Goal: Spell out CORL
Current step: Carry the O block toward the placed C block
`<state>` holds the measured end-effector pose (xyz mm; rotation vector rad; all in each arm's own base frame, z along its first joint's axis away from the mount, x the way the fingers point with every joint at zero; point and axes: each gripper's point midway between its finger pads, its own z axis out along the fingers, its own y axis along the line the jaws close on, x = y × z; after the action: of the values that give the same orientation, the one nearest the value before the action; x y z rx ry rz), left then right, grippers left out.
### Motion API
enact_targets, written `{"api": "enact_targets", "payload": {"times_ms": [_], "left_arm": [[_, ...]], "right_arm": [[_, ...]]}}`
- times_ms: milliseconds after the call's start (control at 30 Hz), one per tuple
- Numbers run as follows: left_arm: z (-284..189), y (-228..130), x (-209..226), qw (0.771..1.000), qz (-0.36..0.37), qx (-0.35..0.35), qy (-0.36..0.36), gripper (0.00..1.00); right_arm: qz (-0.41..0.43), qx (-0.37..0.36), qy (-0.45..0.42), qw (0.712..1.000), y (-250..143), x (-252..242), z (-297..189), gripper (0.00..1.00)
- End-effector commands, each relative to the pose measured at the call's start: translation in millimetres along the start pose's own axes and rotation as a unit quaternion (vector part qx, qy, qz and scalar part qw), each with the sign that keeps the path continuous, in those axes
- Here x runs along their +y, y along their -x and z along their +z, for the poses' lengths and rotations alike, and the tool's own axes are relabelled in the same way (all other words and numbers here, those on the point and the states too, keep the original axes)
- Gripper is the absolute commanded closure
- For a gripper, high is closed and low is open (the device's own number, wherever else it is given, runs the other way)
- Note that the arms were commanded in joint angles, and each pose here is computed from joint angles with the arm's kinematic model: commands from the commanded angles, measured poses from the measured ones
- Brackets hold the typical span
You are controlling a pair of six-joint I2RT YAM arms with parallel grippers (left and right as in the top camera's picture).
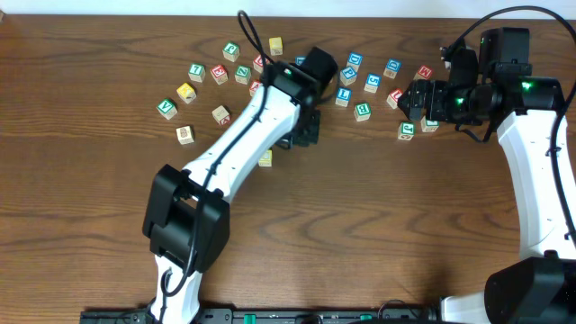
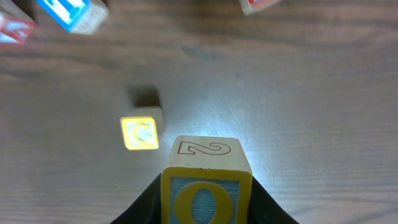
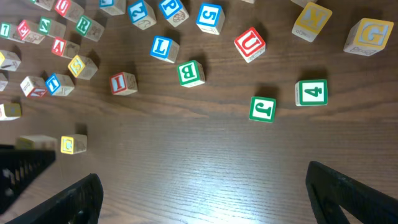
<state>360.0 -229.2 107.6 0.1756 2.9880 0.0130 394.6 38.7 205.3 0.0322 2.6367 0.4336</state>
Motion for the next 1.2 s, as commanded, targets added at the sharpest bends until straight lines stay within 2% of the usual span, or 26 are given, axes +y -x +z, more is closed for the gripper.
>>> {"api": "enact_targets", "payload": {"times_ms": [0,300,767,1167], "left_arm": [[11,-19,-4,1.000,-0.015,0.022,0.013,0.74],[51,-43,-10,0.999,-0.027,0.043,0.009,0.74],[79,-39,-10,0.999,-0.040,0.016,0.000,0.74],[95,-32,9,0.994,-0.103,0.020,0.013,0.73]], "right_arm": [[0.001,-0.009,-0.001,1.000,6,2,-5,0.01],[0.001,-0.009,-0.001,1.000,6,2,-5,0.01],[0.001,-0.009,-0.001,1.000,6,2,-5,0.01],[0.001,-0.009,-0.001,1.000,6,2,-5,0.01]]}}
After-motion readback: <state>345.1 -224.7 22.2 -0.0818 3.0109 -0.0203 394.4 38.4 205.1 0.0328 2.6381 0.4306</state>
